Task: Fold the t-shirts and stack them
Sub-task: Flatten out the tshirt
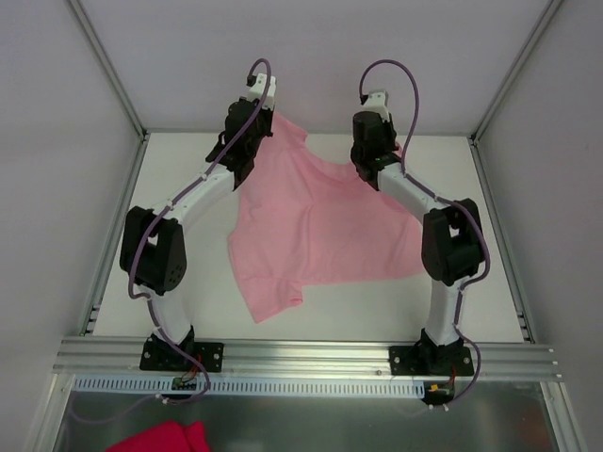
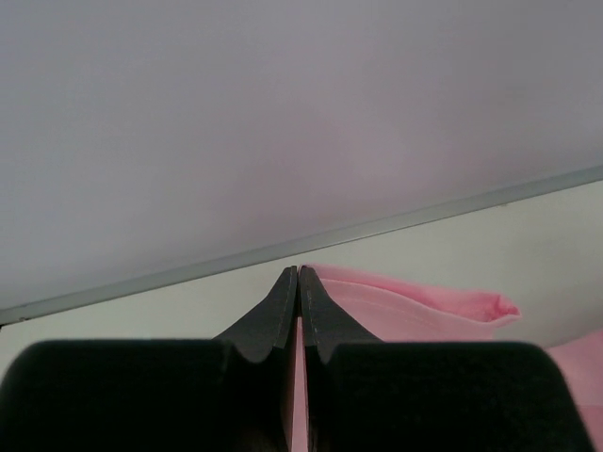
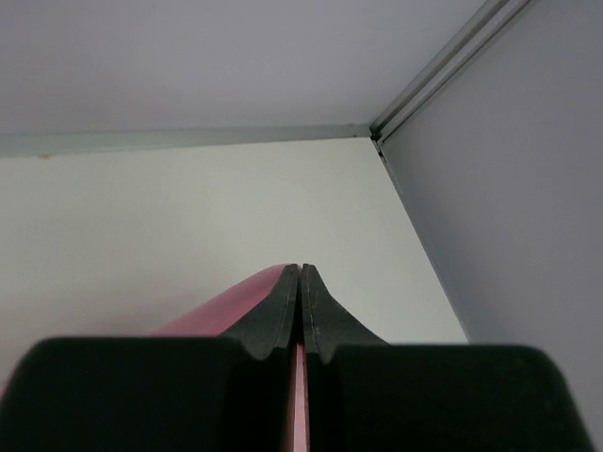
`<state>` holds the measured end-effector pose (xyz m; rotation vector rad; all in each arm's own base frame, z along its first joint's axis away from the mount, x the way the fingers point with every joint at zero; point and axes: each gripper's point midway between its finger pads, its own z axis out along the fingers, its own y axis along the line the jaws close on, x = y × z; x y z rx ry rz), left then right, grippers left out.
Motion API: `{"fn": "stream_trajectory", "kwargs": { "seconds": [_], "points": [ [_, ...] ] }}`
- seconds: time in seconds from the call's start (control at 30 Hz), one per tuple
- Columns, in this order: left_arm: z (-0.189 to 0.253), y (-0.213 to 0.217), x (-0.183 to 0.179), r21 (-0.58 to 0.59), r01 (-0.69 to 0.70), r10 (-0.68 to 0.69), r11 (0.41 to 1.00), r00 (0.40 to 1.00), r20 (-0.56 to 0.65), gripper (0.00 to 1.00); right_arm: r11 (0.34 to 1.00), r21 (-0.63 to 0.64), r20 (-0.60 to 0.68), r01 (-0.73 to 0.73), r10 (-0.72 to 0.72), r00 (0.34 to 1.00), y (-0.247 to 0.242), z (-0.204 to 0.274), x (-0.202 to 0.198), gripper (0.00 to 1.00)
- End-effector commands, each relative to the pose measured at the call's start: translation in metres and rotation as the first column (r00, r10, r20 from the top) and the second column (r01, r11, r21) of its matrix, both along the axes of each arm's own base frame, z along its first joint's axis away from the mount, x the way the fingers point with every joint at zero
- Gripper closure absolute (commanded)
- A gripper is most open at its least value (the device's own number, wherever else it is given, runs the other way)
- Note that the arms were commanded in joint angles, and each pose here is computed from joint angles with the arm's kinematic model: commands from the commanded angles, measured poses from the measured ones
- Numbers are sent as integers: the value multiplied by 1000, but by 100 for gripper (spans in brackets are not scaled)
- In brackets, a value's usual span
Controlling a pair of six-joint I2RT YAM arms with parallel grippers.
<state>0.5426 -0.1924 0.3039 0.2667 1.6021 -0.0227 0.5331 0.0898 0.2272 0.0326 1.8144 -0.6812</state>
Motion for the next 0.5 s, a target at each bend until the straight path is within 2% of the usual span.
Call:
{"fn": "stream_trajectory", "kwargs": {
  "seconds": [0.0, 0.13, 0.3, 0.47],
  "points": [
    [26, 12, 24, -76, -54, 60, 996, 995, 81, 100, 999, 24, 151, 49, -52, 987, -5, 44, 28, 99],
    [14, 21, 44, -91, -98, 105, 991, 992, 75, 100, 999, -12, 176, 48, -45, 983, -4, 41, 49, 99],
    [-11, 24, 63, -90, -114, 117, 989, 992, 35, 100, 995, -80, 133, 63, -52, 990, -5, 21, 72, 99],
    [-27, 30, 74, -87, -143, 145, 986, 989, 16, 100, 993, -98, 114, 61, -50, 992, -6, 10, 82, 99]
  ]
}}
